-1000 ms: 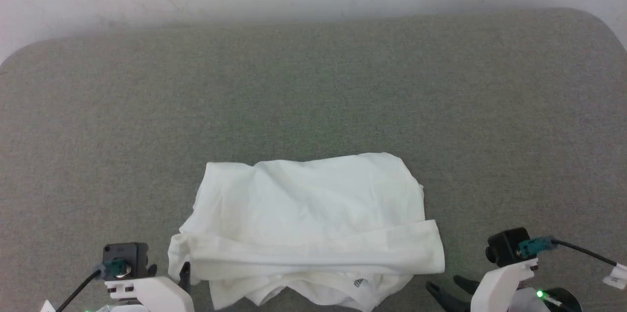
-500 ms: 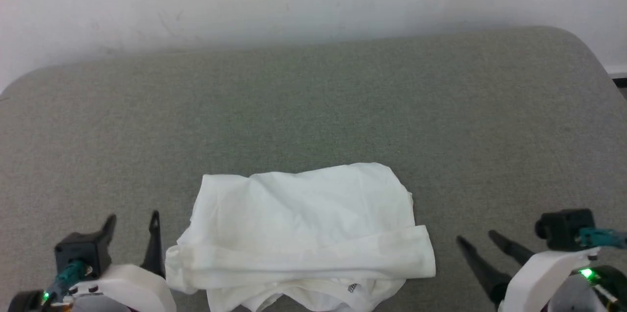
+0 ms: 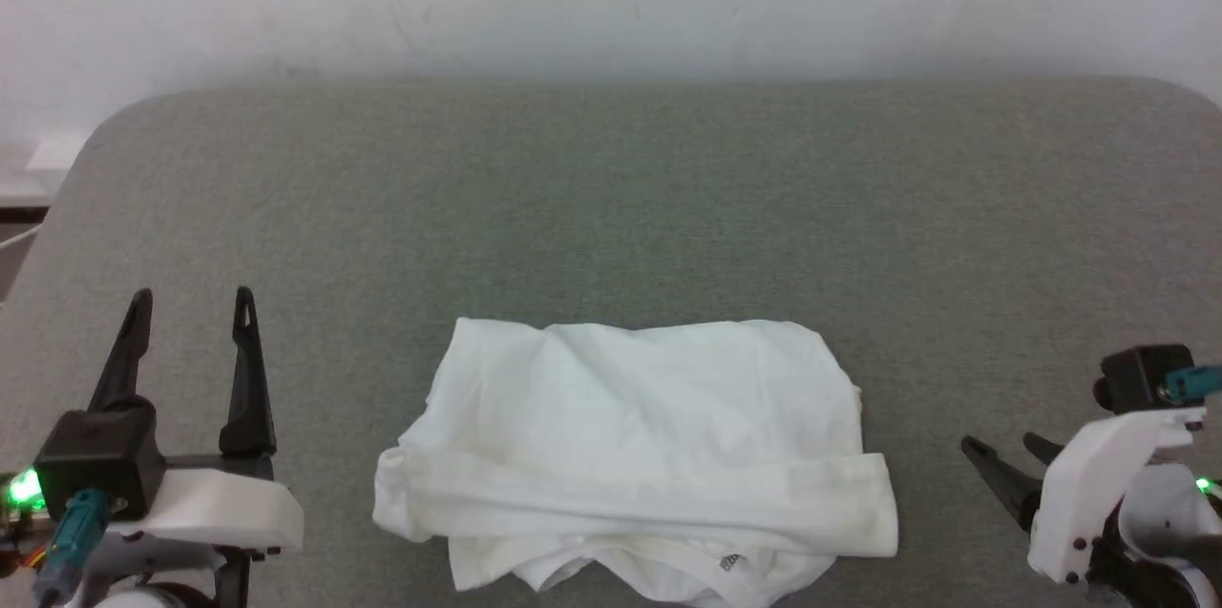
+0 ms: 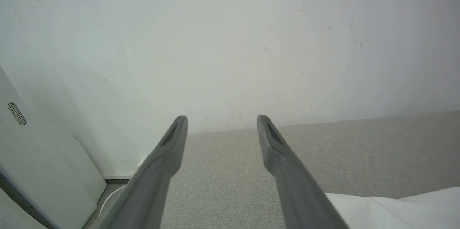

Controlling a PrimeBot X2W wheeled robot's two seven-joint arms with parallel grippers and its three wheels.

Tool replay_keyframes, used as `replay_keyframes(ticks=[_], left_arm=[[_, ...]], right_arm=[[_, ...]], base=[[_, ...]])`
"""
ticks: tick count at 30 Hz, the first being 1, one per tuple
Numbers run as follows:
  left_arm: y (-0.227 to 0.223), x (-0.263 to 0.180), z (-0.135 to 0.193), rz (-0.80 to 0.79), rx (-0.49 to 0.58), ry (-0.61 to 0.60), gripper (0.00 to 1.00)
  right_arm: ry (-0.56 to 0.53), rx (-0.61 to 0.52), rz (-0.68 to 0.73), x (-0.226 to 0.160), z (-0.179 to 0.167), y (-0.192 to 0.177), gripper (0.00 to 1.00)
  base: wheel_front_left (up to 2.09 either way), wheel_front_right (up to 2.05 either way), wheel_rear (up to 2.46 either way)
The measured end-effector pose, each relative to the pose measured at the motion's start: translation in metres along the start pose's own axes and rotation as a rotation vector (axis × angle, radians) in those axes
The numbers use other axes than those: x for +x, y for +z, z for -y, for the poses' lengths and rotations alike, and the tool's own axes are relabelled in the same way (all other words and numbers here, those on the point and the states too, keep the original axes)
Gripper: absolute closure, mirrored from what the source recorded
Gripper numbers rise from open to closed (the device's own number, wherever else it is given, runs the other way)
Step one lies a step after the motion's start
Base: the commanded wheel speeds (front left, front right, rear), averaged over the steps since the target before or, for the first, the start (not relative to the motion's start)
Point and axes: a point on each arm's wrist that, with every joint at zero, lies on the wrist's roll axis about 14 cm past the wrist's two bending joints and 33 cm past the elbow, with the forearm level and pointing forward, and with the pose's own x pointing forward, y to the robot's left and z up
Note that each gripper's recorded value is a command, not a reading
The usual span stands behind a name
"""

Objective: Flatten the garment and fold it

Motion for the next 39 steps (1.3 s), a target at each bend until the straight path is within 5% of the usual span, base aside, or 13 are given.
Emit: replay_keyframes(ticks=[15, 24, 25, 26, 39], left_arm=[[-0.007, 0.006, -0.013, -0.005, 0.027, 0.04, 0.0], [-0.029, 0.009, -0.016, -0.06, 0.035, 0.063, 0.0], [-0.03, 0.009, -0.016, -0.062, 0.036, 0.061, 0.0], [-0.03, 0.01, -0.015, -0.063, 0.036, 0.059, 0.0], [-0.02, 0.005, -0.017, -0.05, 0.048, 0.047, 0.0]], right_arm=[[0.186, -0.007, -0.365, 0.085, -0.053, -0.03, 0.0], [0.269, 0.006, -0.524, 0.1, -0.084, -0.063, 0.0], [0.272, 0.01, -0.532, 0.1, -0.085, -0.064, 0.27], [0.275, 0.01, -0.539, 0.099, -0.086, -0.065, 1.0], [0.321, 0.006, -0.503, 0.084, -0.103, -0.057, 1.0]], base=[[0.0, 0.0, 0.0], [0.0, 0.0, 0.0], [0.0, 0.0, 0.0], [0.0, 0.0, 0.0], [0.0, 0.0, 0.0]])
